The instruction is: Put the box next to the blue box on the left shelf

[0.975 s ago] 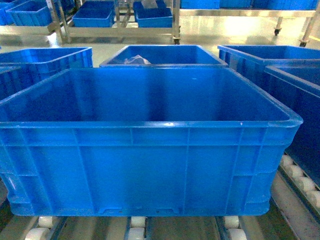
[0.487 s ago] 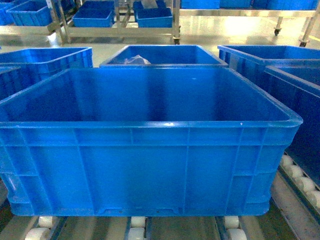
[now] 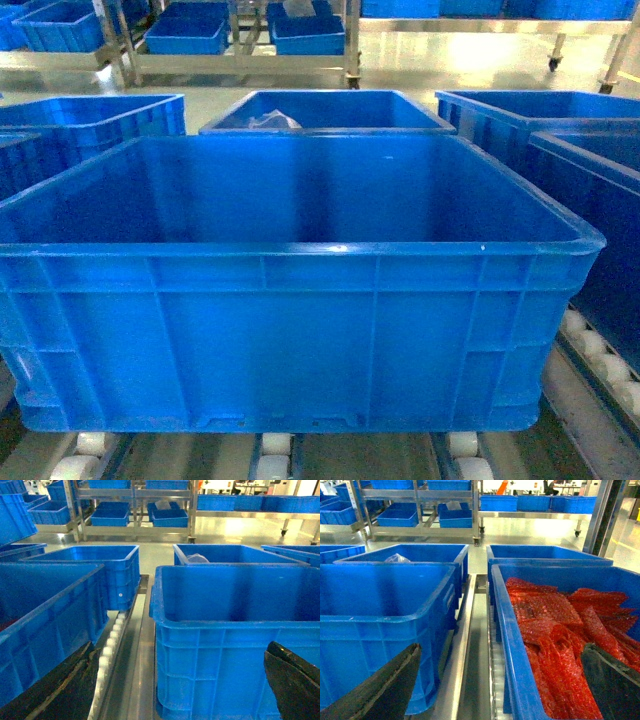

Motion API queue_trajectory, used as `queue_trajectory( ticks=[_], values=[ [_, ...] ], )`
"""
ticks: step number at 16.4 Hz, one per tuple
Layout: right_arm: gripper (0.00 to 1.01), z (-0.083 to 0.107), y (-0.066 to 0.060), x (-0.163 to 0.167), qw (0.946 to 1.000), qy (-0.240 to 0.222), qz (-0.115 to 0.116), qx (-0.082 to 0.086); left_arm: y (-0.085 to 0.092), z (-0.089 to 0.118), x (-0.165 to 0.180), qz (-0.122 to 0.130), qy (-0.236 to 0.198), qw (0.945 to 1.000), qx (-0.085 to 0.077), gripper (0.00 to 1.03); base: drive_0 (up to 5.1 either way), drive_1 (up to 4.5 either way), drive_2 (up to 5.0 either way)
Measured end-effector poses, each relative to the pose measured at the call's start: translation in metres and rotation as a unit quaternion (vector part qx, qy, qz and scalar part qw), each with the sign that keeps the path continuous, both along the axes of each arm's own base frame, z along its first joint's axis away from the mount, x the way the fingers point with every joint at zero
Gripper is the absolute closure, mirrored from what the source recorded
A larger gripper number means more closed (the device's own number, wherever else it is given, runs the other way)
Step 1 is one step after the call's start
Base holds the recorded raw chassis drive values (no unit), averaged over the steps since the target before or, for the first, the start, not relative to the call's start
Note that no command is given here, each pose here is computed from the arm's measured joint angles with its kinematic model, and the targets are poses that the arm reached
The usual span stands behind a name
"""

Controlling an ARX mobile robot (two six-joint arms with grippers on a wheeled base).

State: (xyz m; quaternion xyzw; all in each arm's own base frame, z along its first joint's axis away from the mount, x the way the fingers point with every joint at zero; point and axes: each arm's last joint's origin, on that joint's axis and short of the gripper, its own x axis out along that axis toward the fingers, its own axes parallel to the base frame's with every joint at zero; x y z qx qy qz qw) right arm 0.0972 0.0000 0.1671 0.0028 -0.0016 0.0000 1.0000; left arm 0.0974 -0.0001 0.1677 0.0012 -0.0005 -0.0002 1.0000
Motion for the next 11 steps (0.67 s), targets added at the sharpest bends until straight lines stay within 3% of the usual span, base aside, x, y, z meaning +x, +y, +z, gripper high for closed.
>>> queue_trajectory(
  ticks=[11],
  values=[
    [0.03,0.0,0.0,0.0,1.0,0.0,0.0,0.0,0.0,0.0,0.0,0.0,0.0,1.0,0.0,0.05,0.0,0.0,0.0]
  ],
)
